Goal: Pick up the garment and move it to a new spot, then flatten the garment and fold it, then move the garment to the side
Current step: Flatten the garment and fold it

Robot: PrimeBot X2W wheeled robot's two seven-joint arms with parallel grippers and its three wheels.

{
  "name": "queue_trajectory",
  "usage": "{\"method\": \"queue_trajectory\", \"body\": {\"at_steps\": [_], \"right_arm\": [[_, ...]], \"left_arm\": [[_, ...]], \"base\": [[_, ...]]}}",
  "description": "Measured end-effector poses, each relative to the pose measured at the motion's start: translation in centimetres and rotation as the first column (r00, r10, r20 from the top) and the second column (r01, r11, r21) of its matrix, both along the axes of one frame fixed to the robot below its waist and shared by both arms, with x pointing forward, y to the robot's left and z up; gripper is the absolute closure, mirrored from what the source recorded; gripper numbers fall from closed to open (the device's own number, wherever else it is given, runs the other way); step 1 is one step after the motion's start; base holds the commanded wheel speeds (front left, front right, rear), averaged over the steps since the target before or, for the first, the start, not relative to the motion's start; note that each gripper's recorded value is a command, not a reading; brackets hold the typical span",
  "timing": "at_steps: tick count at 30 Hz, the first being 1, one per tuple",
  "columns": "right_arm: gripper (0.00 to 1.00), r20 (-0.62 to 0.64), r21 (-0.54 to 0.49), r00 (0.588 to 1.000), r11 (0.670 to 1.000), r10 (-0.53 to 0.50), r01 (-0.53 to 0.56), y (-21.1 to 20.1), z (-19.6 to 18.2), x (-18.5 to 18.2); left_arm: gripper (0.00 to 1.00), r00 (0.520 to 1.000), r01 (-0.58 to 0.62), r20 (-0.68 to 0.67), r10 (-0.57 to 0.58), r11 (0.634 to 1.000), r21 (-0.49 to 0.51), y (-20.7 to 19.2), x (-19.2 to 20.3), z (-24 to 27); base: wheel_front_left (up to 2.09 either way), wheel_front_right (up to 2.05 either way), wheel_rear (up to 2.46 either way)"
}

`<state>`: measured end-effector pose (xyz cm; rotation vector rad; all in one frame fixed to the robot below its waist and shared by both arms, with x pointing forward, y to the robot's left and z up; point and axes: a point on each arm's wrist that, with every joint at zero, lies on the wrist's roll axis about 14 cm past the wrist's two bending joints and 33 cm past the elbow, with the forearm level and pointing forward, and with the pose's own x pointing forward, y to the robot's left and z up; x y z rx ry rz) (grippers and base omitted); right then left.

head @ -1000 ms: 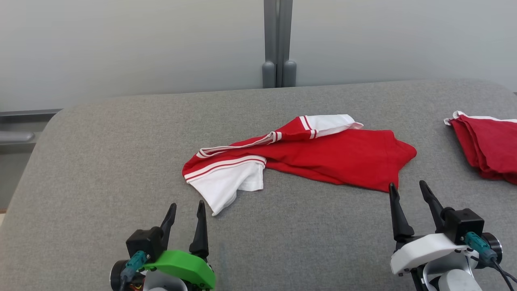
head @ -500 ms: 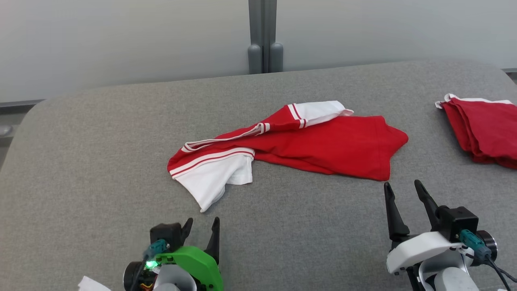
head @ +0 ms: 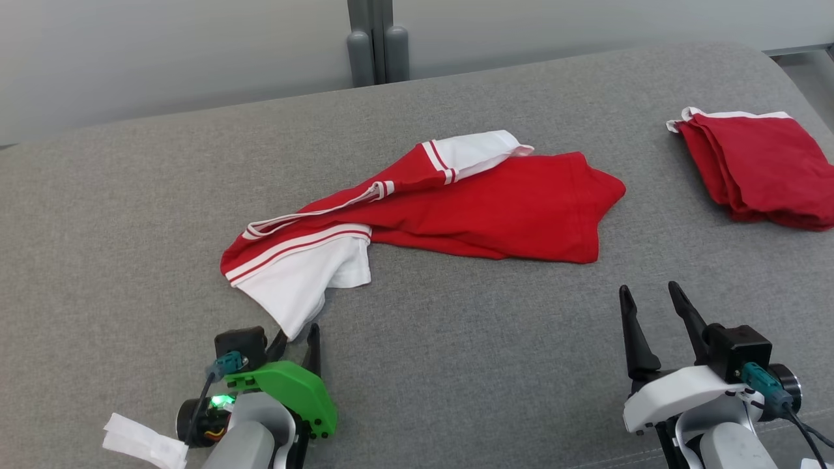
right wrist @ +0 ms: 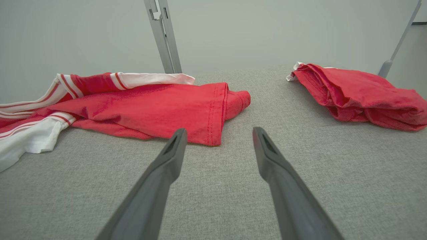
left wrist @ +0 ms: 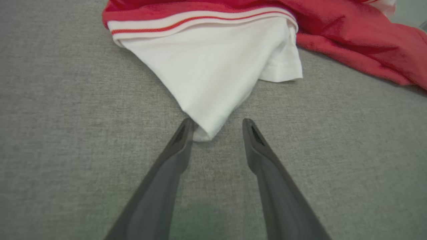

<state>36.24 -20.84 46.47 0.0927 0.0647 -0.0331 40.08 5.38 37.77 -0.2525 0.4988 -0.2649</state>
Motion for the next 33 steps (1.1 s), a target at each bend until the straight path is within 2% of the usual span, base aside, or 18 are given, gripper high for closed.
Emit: {"method": "queue_trajectory", "body": {"at_steps": [4,5,7,11,18,28,29,30,32,33], "right_arm": [[0.0,-0.013,0.0,1.0,1.0,-0.018,0.018,-0.6,-0.5,0.0],[0.0,-0.014,-0.002,1.0,1.0,-0.019,0.019,-0.7,-0.5,0.2],[0.0,-0.019,-0.009,1.0,1.0,-0.02,0.02,-0.8,-0.7,0.5],[0.0,-0.058,-0.026,0.998,0.999,-0.028,0.027,-1.2,-1.7,1.3],[0.0,-0.197,-0.055,0.98,0.998,-0.004,-0.007,-0.9,-3.8,4.4],[0.0,-0.404,-0.033,0.914,0.998,0.043,-0.062,0.9,-7.4,7.8],[0.05,-0.424,-0.028,0.904,0.997,0.05,-0.069,1.2,-7.9,7.9],[0.38,-0.437,-0.025,0.898,0.997,0.057,-0.075,1.4,-8.2,7.9],[0.69,-0.449,-0.02,0.891,0.996,0.065,-0.083,1.7,-8.4,8.1],[0.74,-0.452,-0.017,0.889,0.996,0.068,-0.084,1.8,-8.5,8.2]], "left_arm": [[0.75,1.0,-0.016,0.019,0.016,1.0,-0.021,-0.1,0.6,0.4],[0.9,1.0,-0.019,0.025,0.019,1.0,-0.025,-0.1,0.6,0.5],[1.0,0.999,-0.023,0.037,0.024,0.999,-0.031,0.0,0.8,0.8],[1.0,0.997,-0.019,0.071,0.022,0.999,-0.043,-0.3,1.5,1.8],[1.0,0.991,-0.016,0.131,0.024,0.998,-0.058,-0.4,2.3,3.4],[1.0,0.981,-0.049,0.184,0.061,0.997,-0.066,1.4,3.1,4.5],[1.0,0.981,-0.053,0.185,0.064,0.996,-0.066,1.5,3.1,4.5],[1.0,0.98,-0.056,0.186,0.067,0.996,-0.065,1.7,3.2,4.5],[1.0,0.98,-0.06,0.187,0.07,0.996,-0.063,1.9,3.2,4.5],[1.0,0.98,-0.061,0.188,0.071,0.996,-0.061,2.1,3.2,4.5]], "base": [[0.0,0.0,0.0],[0.0,0.0,0.0],[0.0,0.0,0.0],[0.0,0.0,0.0],[0.0,0.0,0.0],[0.0,0.0,0.0],[0.0,0.0,0.0],[0.0,0.0,0.0],[0.0,0.0,0.0],[0.0,0.0,0.0]]}}
